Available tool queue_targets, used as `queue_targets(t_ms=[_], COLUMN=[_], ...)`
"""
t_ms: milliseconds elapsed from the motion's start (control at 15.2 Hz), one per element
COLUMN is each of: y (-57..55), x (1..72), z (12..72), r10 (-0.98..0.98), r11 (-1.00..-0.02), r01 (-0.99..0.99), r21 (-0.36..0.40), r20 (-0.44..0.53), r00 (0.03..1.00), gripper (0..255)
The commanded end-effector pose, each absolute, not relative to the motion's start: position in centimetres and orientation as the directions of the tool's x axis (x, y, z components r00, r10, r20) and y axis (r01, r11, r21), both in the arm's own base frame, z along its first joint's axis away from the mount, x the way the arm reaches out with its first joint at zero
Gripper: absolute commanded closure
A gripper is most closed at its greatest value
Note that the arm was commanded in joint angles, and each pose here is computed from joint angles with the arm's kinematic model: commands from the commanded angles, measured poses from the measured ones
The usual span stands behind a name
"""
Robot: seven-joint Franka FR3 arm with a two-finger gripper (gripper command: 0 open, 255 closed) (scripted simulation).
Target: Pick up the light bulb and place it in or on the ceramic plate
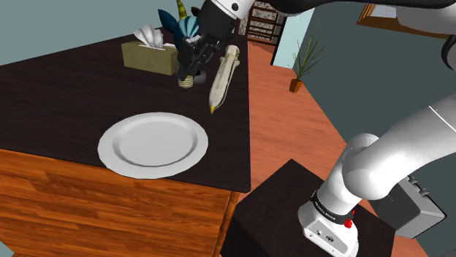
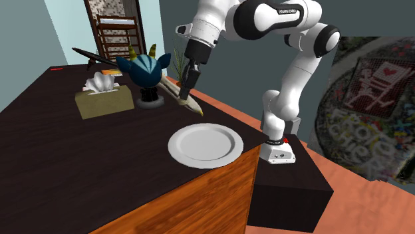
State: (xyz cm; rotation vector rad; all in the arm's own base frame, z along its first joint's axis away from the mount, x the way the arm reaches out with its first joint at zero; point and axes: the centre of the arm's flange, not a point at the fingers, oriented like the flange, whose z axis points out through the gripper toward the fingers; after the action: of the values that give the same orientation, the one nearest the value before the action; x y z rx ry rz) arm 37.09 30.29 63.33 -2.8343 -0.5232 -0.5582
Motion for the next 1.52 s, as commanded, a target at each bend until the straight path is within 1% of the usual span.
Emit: queue_targets(t_ms=[0,132,858,1452], y=[30.4,30.4,42.7,42.7], x=[37.1,37.1,28.4,28.4], z=[64.4,65.2,64.1,59.4], r10=[0.302,0.302,0.302,0.302], r11=[-0.916,-0.916,-0.916,-0.916], r01=[0.379,0.379,0.379,0.379], r21=[-0.130,-0.130,-0.130,-0.130], r20=[0.399,0.399,0.399,0.399], r00=[0.866,0.866,0.866,0.866], gripper=[255,255,255,255])
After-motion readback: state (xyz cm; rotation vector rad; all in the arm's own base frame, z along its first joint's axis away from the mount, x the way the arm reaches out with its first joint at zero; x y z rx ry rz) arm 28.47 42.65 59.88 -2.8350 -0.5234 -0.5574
